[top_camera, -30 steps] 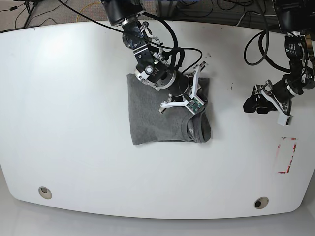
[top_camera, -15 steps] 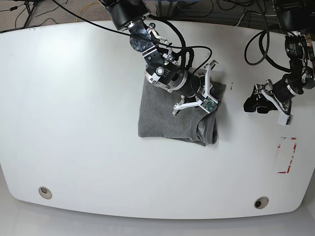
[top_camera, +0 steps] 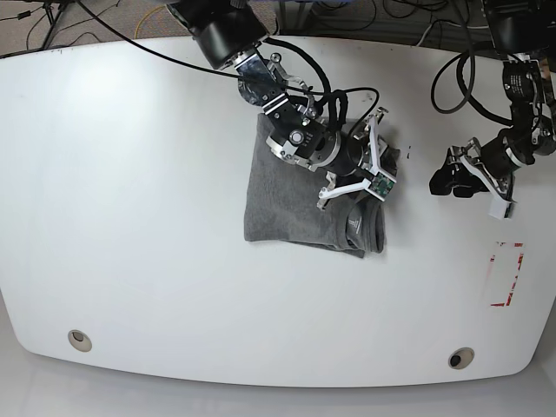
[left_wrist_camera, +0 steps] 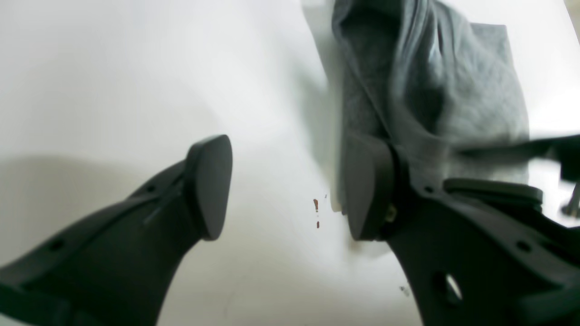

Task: Layout the t-shirt on the table in an organized manner, then fold the t-shirt properly
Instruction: 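Grasp opposite sides of the folded shirt with both grippers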

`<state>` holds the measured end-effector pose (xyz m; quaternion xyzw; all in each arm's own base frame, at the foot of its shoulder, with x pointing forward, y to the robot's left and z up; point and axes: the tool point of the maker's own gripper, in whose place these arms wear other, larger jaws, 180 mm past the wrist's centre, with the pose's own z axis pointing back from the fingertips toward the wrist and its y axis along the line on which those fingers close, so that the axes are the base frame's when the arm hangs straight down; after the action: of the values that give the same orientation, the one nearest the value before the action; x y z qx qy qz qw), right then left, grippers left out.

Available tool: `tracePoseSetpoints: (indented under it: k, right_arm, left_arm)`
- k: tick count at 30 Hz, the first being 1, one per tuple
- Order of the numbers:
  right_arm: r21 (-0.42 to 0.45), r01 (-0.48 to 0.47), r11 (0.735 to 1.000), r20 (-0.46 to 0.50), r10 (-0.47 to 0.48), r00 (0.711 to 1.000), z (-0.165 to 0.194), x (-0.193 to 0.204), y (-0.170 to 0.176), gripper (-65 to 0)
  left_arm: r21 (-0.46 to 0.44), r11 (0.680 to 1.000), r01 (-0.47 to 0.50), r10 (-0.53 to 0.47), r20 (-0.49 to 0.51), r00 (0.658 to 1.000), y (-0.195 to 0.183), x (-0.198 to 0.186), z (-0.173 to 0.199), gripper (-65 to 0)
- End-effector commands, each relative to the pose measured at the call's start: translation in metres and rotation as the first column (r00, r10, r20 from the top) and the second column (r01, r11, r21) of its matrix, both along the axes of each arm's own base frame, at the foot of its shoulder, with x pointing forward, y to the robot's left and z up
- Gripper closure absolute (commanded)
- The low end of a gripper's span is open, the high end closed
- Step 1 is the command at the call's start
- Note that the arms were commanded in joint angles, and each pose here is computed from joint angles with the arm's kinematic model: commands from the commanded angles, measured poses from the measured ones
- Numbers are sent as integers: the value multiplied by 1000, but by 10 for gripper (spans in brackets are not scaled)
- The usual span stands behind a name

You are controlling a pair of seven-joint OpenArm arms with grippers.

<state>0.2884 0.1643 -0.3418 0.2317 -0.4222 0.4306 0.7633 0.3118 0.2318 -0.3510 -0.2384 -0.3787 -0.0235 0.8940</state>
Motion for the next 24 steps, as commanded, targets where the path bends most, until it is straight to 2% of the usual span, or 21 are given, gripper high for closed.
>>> tracePoseSetpoints:
  k: [1, 4, 9, 15, 21, 24]
  right_arm:
    - [123, -12, 992, 34, 8, 999, 37, 14, 16, -388]
    - [165, -7, 986, 35, 1, 999, 49, 18, 16, -430]
    - [209, 84, 974, 57, -98, 994, 67, 41, -13, -395]
    - [147, 219, 965, 50, -228, 972, 50, 72, -80, -293]
    - [120, 290, 949, 76, -300, 951, 52, 96, -127, -189]
    - [69, 300, 951, 60, -304, 951, 36, 101, -142, -143]
  left_arm:
    - [5, 1000, -3, 3, 69, 998, 6, 12, 21, -367]
    - [27, 1000, -1, -1, 77, 997, 13, 13, 27, -367]
    - [53, 998, 36, -43, 135, 990, 2, 17, 46, -367]
    - [53, 980, 191, -197, 174, 965, -59, 12, 56, -367]
    - [54, 952, 302, -306, 164, 938, -113, 1, 45, -361]
    - [85, 939, 333, -343, 148, 928, -136, -3, 33, -290]
